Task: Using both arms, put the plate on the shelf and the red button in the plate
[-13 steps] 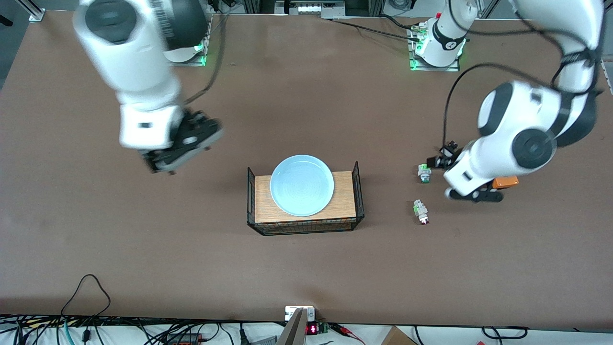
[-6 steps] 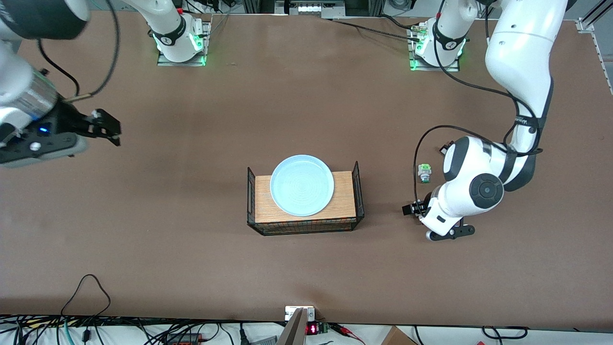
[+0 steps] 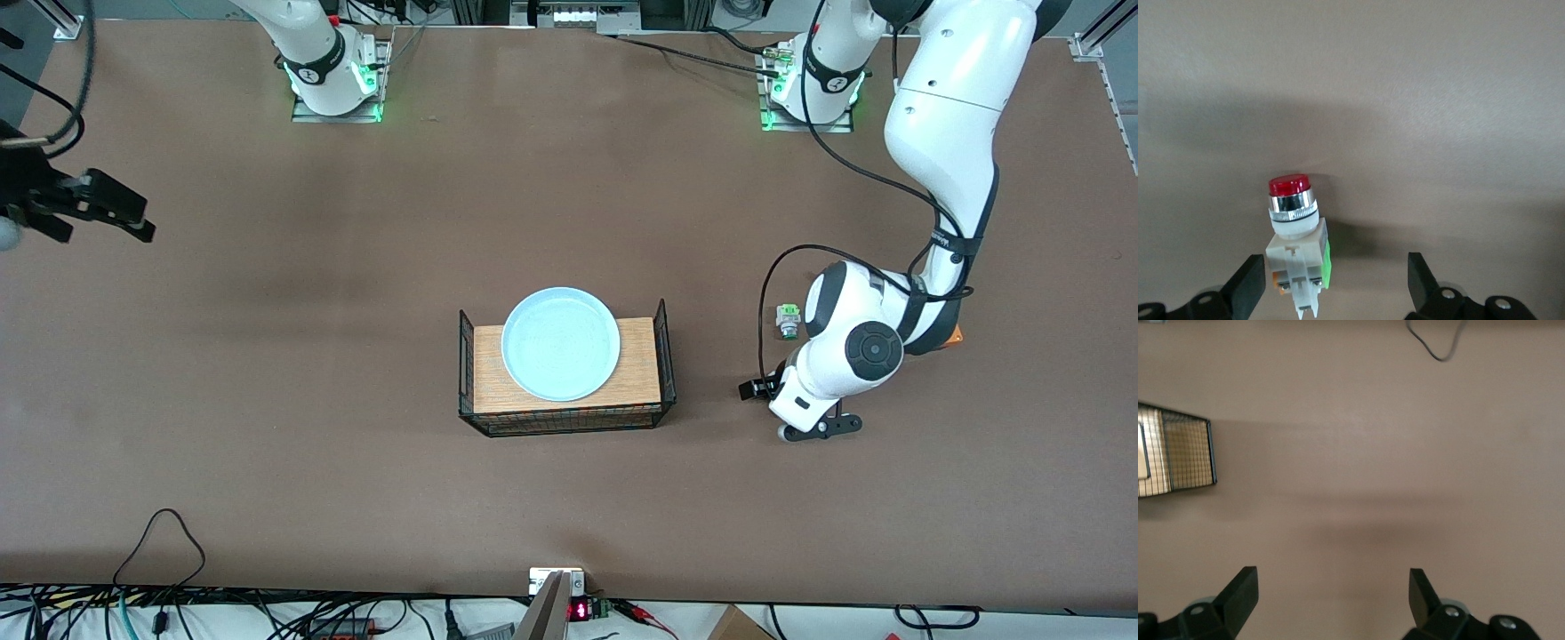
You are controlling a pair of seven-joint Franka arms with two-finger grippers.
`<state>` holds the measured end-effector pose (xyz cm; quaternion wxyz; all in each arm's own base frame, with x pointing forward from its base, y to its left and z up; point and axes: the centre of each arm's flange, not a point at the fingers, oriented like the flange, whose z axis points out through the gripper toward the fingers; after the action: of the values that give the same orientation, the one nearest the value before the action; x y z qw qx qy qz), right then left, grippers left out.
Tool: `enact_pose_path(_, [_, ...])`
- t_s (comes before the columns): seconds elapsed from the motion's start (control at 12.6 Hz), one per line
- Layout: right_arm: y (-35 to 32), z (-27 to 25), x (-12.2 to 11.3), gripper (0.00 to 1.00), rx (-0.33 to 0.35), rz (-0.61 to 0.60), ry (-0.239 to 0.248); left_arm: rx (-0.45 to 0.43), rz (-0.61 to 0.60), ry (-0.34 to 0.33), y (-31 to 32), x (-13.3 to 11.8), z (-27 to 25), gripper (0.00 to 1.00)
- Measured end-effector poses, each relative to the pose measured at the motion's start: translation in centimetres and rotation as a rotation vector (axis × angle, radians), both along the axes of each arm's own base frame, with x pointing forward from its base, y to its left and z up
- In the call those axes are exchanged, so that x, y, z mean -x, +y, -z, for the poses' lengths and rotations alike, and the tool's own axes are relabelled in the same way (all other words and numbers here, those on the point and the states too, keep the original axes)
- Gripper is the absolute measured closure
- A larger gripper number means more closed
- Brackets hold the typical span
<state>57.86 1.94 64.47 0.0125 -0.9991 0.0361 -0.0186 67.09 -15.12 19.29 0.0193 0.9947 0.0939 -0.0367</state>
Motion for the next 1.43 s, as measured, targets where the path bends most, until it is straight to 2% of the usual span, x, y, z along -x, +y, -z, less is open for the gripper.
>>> enact_pose_path(0.16, [-0.7,2.1,0.5,0.0,-0.008,0.068,0.012,-0.002,-0.003,0.001,0.2,0.0,0.3,0.27])
enact_pose_path(0.24, [-0.7,3.8,0.4,0.0,-0.011,0.074,-0.001,-0.005,-0.007,-0.002,0.5,-0.1,0.3,0.42])
enact_pose_path(0.56, [-0.2,6.8,1.7,0.0,-0.016,0.063,0.018,-0.016,-0.023,-0.015,1.8,-0.4,0.6,0.52])
enact_pose_path(0.64, [-0.2,6.6,2.4,0.0,-0.018,0.062,0.018,-0.016,-0.022,-0.016,1.8,-0.4,0.6,0.62])
enact_pose_path(0.72, [-0.2,6.4,3.2,0.0,-0.021,0.059,0.018,-0.016,-0.021,-0.016,1.7,-0.4,0.5,0.66])
enact_pose_path(1.03, [-0.3,6.0,4.2,0.0,-0.025,0.053,0.019,-0.02,-0.012,0.008,1.0,-0.9,-1.4,0.66])
enact_pose_path(1.27, [-0.4,5.6,4.3,0.0,-0.014,0.05,0.029,-0.033,0.022,0.054,-0.3,-1.9,-10.1,0.66])
enact_pose_path(1.43, [-0.5,5.6,4.3,0.0,0.047,0.031,0.029,-0.025,0.063,0.066,-2.4,-1.4,-17.1,0.66])
